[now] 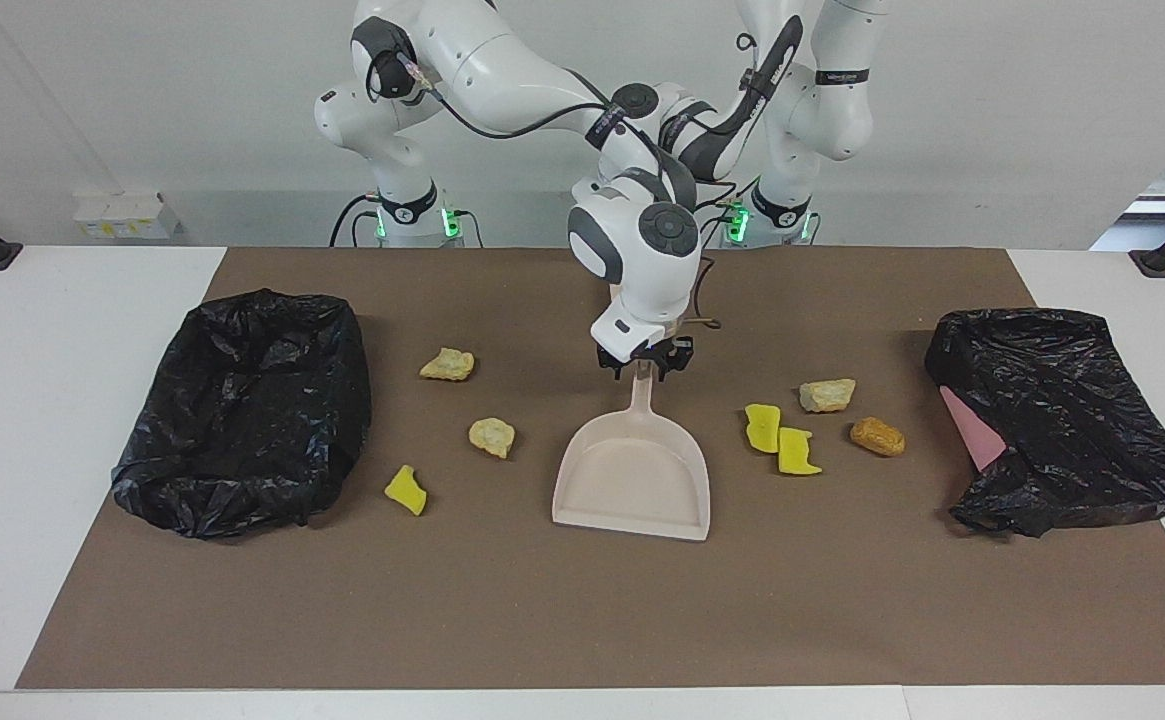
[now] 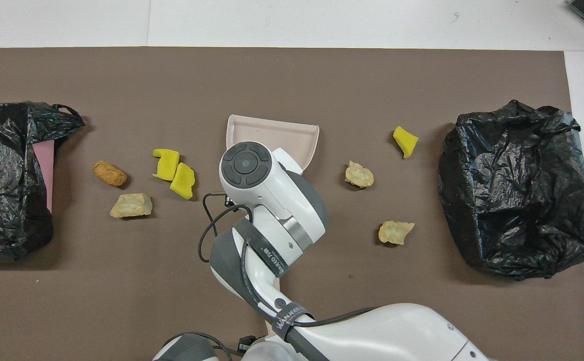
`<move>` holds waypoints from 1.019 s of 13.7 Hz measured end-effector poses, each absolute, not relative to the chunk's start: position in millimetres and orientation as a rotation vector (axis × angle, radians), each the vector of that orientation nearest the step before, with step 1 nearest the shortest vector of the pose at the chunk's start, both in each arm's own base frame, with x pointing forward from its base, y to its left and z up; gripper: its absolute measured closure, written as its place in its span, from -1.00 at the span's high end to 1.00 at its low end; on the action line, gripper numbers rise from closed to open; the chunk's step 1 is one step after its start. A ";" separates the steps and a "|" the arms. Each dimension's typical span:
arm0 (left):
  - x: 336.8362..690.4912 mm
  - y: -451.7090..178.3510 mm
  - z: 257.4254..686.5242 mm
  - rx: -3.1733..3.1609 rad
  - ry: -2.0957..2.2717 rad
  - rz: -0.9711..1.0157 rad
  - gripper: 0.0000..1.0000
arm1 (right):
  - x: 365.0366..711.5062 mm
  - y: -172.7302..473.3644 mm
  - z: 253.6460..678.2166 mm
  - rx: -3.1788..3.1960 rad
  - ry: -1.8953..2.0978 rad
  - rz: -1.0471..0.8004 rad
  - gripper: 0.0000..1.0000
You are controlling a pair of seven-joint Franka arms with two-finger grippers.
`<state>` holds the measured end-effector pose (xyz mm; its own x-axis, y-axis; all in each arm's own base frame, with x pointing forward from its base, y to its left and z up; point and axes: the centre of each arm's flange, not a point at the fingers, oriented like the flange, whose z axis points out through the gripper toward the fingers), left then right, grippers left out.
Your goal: Sweep and dump trash in bin
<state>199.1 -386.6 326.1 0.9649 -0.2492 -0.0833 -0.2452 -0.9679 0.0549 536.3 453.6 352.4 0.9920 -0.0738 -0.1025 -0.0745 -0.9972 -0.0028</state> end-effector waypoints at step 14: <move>292.1 -278.4 371.1 3.121 0.124 -0.283 -0.47 | 534.5 445.2 382.6 -3.114 0.122 0.168 -0.37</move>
